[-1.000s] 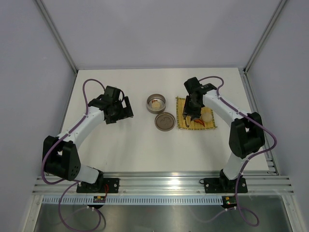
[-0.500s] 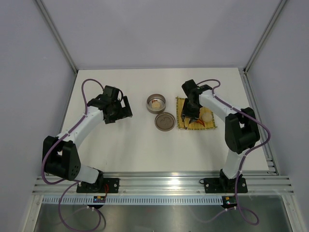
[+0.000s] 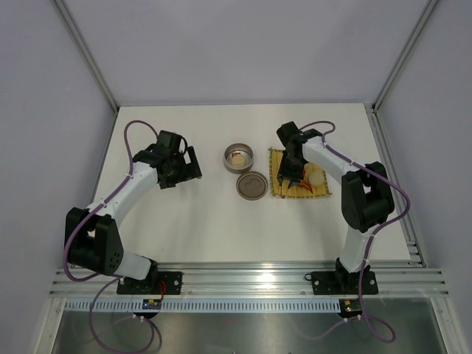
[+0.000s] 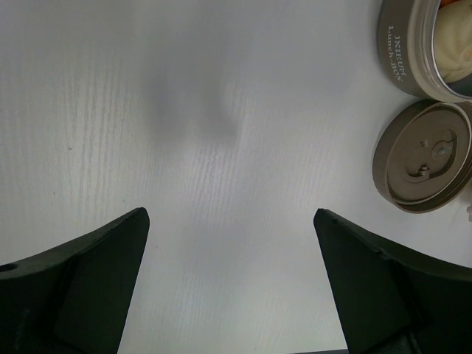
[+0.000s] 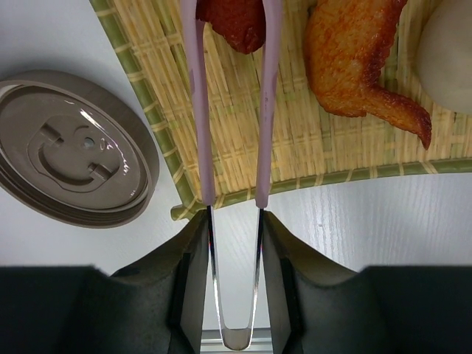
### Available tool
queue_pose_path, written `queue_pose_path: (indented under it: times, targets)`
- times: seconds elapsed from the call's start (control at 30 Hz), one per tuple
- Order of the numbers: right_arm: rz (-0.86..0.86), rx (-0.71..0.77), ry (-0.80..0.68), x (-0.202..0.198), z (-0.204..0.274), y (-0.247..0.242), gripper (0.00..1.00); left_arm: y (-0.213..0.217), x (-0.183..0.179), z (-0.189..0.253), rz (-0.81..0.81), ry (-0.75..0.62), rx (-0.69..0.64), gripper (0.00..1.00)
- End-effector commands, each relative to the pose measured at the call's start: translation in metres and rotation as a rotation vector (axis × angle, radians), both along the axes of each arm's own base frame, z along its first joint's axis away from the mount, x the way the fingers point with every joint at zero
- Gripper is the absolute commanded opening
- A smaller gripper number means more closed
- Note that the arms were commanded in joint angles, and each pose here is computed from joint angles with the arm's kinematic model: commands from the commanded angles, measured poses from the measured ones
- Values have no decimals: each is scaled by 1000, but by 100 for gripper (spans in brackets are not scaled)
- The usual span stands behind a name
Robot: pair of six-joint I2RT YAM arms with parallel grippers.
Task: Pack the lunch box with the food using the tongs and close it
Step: Pick up the fake food from the plate.
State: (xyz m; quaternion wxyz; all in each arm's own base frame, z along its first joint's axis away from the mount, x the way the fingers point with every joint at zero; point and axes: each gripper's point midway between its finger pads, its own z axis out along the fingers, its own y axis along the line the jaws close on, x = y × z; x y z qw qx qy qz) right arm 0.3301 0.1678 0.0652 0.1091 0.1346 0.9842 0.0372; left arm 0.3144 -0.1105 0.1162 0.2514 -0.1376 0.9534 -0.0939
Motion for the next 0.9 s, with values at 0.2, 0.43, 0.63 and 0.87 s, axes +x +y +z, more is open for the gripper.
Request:
queue_pose_path:
  times: [0.2, 0.43, 0.63, 0.87]
  targets:
    - [-10, -1, -103, 8, 36, -1, 0, -1, 7, 5, -13, -43, -13, 99]
    - [0, 8, -121, -1, 51, -5, 0, -1, 7, 6, -12, -46, -15, 99]
    - [24, 31, -150, -1, 70, 0, 0, -2, 8, 9, -11, -51, -20, 99]
    - [153, 81, -200, 6, 98, 45, 0, -1, 6, 9, -8, -47, -20, 99]
